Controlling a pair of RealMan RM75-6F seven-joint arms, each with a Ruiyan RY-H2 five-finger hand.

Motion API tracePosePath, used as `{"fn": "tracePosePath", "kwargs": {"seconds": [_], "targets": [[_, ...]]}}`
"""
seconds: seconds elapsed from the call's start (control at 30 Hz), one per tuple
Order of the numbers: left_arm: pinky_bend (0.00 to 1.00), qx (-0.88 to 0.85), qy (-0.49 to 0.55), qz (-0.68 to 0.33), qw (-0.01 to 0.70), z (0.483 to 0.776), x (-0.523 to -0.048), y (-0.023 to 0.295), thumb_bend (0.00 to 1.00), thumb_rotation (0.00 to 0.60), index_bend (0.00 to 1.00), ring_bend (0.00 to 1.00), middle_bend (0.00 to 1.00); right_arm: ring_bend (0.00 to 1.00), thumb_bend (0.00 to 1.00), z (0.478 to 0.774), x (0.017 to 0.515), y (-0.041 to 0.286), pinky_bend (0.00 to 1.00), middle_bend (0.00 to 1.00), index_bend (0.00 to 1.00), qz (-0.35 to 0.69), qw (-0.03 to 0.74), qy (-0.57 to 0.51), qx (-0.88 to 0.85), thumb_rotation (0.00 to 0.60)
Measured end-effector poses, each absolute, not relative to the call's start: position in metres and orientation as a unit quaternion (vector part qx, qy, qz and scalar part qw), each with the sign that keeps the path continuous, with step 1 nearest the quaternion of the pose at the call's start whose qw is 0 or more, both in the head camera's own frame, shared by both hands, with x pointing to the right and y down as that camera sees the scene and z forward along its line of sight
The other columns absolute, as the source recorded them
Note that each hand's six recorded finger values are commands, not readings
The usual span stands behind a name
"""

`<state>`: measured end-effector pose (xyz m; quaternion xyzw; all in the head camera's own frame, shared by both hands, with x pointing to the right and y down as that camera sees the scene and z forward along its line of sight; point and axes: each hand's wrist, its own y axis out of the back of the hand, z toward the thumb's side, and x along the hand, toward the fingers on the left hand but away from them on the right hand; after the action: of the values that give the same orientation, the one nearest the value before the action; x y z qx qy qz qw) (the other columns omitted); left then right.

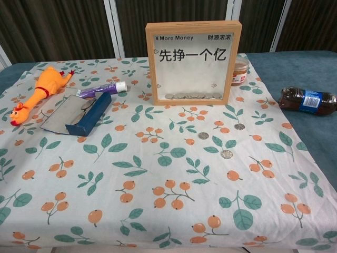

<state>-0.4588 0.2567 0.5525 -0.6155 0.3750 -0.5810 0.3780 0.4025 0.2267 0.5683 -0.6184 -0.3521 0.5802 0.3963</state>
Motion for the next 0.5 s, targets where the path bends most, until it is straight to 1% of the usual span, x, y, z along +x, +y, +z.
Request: {"fn": "tracePosePath", "kwargs": {"seconds": [0.1, 0.3, 0.37, 0.43, 0.5], "targets": [[0.0, -0.617, 0.374, -0.579, 0.38, 0.553, -0.457, 0.257, 0.36, 0.6, 0.0, 0.0, 0.0, 0.0, 0.18, 0.568, 0.404, 0.226, 0.0, 0.0, 0.0, 0.583, 0.402, -0.348, -0.615, 0.6], [0.0, -0.622, 0.375, -0.576, 0.376, 0.553, -0.457, 0.255, 0.36, 0.6, 0.0, 0.0, 0.0, 0.0, 0.18, 0.579, 0.393, 0.229, 0.0, 0.0, 0.01, 0.572, 0.407, -0.332, -0.631, 0.6], [0.0, -0.625, 0.377, -0.572, 0.374, 0.553, -0.457, 0.254, 0.36, 0.6, 0.0, 0.0, 0.0, 0.0, 0.18, 0.587, 0.384, 0.229, 0.0, 0.0, 0.07, 0.559, 0.412, -0.328, -0.64, 0.6], [0.0, -0.629, 0.379, -0.57, 0.369, 0.554, -0.458, 0.253, 0.36, 0.6, 0.0, 0.0, 0.0, 0.0, 0.19, 0.597, 0.37, 0.226, 0.0, 0.0, 0.17, 0.538, 0.423, -0.319, -0.656, 0.6], [0.0, -0.632, 0.377, -0.569, 0.366, 0.555, -0.458, 0.252, 0.36, 0.6, 0.0, 0.0, 0.0, 0.0, 0.22, 0.607, 0.355, 0.22, 0.0, 0.0, 0.26, 0.516, 0.436, -0.307, -0.67, 0.6]]}}
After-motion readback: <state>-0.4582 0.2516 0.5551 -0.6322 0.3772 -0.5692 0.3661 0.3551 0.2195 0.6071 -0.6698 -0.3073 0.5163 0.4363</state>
